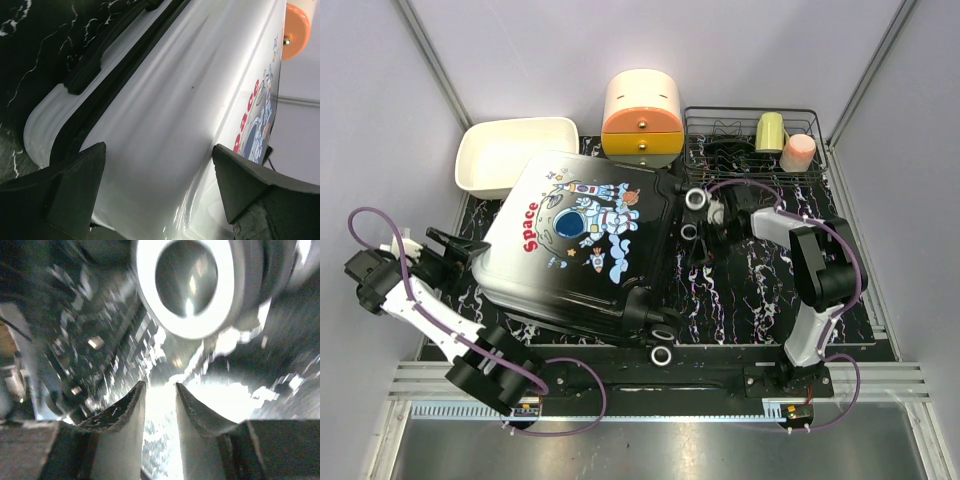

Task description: Open, take out, and arrange the luggage

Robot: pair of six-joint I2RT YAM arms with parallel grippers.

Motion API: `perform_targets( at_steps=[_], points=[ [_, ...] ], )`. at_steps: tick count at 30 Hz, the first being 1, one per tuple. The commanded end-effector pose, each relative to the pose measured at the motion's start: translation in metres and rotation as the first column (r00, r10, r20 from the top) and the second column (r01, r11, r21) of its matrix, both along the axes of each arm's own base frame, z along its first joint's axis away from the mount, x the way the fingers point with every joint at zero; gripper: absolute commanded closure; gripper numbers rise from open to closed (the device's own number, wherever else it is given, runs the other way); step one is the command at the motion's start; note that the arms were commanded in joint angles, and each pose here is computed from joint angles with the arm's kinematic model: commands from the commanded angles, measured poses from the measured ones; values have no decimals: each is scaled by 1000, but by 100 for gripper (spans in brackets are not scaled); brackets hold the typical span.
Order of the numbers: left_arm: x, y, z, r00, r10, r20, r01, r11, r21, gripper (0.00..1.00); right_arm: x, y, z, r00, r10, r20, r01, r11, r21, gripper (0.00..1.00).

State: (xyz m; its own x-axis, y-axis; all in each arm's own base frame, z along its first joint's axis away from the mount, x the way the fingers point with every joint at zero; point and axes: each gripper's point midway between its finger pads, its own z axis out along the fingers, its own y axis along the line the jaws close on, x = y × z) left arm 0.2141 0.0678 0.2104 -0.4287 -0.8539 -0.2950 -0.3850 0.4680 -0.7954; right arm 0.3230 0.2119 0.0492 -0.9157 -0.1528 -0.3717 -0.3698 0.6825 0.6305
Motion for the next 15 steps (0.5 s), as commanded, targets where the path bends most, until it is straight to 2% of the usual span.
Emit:
perform_targets(
  at_steps=[1, 3, 5, 6, 11, 13, 15],
  points=[
    [18, -11, 7, 998, -45, 42, 48, 996, -77, 10, -46, -9, -10, 988, 26, -154, -33, 999, -41, 59],
    [28, -16, 9, 996, -77, 50, 80, 995, -65, 9, -40, -8, 5, 994, 24, -108, -27, 999, -26, 55],
    [41, -18, 10, 994, -103, 49, 105, 994, -41, 10, -39, -8, 18, 996, 23, -84, -23, 1000, 6, 44],
    [47, -27, 11, 988, -146, 55, 148, 989, -29, 10, -33, -14, 30, 999, 3, -55, -2, 1000, 27, 41],
    [69, -12, 30, 980, -173, 98, 170, 985, 39, 8, -16, -36, 76, 995, -44, 91, 36, 996, 86, 26],
    [72, -7, 42, 974, -202, 98, 196, 978, 73, 6, -14, -48, 99, 978, -17, 209, 1, 997, 73, 15],
    [71, -5, 55, 969, -224, 101, 213, 971, 110, 3, -16, -55, 121, 948, 16, 317, -29, 999, 37, 0]
  ],
)
